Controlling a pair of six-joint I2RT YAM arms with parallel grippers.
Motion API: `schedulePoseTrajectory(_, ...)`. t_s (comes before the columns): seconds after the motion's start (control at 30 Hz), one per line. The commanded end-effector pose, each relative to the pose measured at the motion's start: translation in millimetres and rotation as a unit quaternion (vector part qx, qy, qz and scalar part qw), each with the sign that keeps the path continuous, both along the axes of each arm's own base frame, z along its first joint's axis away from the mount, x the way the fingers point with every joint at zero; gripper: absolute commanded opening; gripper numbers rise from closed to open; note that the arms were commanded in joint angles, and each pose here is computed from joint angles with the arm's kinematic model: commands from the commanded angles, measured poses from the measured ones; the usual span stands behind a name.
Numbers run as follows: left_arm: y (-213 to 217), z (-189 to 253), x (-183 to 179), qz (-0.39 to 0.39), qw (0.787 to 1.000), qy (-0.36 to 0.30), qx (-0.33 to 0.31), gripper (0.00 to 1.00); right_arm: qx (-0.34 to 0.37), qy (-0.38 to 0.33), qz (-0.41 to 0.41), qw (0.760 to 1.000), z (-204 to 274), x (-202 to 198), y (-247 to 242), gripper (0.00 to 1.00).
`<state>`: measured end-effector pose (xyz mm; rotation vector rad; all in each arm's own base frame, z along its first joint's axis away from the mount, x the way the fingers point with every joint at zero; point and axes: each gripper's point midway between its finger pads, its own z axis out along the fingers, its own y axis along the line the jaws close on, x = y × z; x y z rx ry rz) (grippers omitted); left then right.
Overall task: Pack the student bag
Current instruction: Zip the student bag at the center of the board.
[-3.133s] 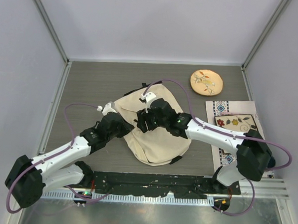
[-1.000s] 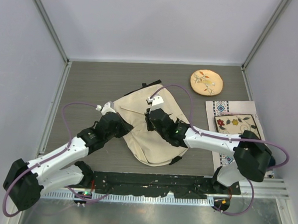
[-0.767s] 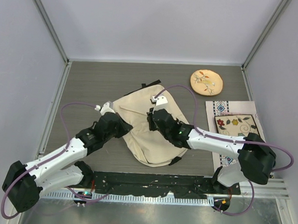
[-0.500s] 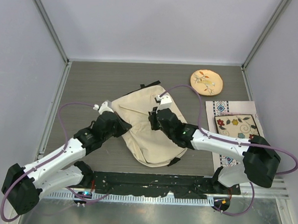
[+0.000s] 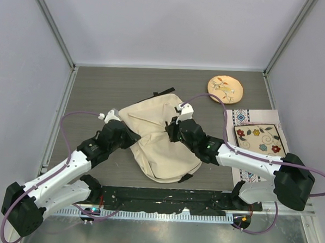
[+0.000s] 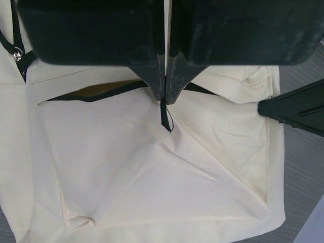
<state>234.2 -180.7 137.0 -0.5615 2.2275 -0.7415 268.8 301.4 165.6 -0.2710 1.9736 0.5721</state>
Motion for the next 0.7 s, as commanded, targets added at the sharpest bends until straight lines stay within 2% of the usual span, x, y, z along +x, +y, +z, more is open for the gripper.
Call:
schedulePoseTrajectory(0.0, 38, -3, 4, 0.044, 0.997, -0.003, 0.069, 0.0, -0.003, -0.061, -0.055, 0.997, 32, 28, -29, 0.01)
schedulePoseTrajectory(0.13, 42, -3, 4, 0.043, 0.996, 0.001, 0.076, 0.0, -0.02, -0.043, -0.045, 0.998, 23, 34, -31, 0.01)
schedulePoseTrajectory(0.27, 46, -2, 7, 0.033, 0.996, 0.0, 0.081, 0.0, -0.059, -0.071, 0.108, 0.99, 17, 15, 0, 0.01)
schedulePoseTrajectory(0.47, 47, -1, 11, 0.025, 0.997, 0.003, 0.075, 0.0, -0.074, -0.134, 0.11, 0.982, 26, 19, -8, 0.01)
schedulePoseTrajectory(0.67, 52, 0, 14, 0.018, 0.997, 0.004, 0.075, 0.0, -0.121, -0.172, 0.091, 0.973, 19, 29, -22, 0.01)
